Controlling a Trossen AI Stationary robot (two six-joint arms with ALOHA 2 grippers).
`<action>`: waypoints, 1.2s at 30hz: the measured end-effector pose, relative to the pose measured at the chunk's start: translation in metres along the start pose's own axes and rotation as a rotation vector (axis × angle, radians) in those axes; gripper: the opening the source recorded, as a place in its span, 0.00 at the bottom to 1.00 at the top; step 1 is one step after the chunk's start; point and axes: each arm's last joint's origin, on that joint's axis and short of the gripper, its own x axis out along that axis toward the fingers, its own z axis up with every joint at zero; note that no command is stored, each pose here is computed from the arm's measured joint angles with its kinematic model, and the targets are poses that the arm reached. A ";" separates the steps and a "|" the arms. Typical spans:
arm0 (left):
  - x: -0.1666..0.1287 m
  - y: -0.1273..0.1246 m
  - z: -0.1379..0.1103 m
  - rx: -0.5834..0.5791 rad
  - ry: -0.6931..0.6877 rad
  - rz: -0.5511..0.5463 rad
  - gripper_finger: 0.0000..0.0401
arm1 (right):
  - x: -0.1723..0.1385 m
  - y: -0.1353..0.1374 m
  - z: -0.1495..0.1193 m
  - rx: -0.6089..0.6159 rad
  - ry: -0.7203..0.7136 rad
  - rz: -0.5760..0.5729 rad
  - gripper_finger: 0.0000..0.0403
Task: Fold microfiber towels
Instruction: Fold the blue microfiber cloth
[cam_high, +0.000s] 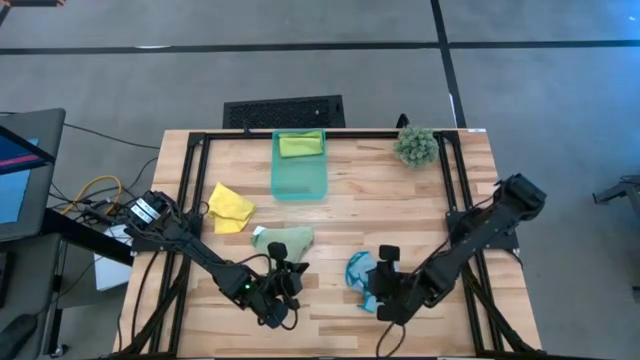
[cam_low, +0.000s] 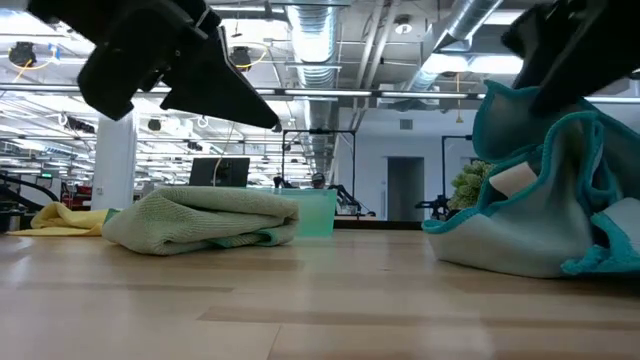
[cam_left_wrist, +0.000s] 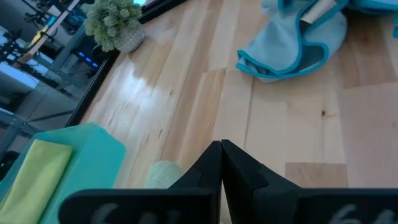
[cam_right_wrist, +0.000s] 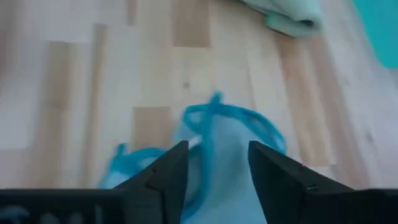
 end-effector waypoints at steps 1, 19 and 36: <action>0.000 0.000 0.000 0.000 0.000 0.000 0.00 | 0.004 -0.002 -0.001 -0.004 0.012 -0.019 0.44; -0.007 -0.003 0.015 -0.051 -0.131 0.105 0.00 | -0.103 -0.027 0.055 -0.081 -0.449 -0.404 0.02; 0.001 -0.005 0.027 -0.026 -0.165 -0.157 0.02 | -0.088 -0.005 0.013 0.103 -0.334 -0.378 0.04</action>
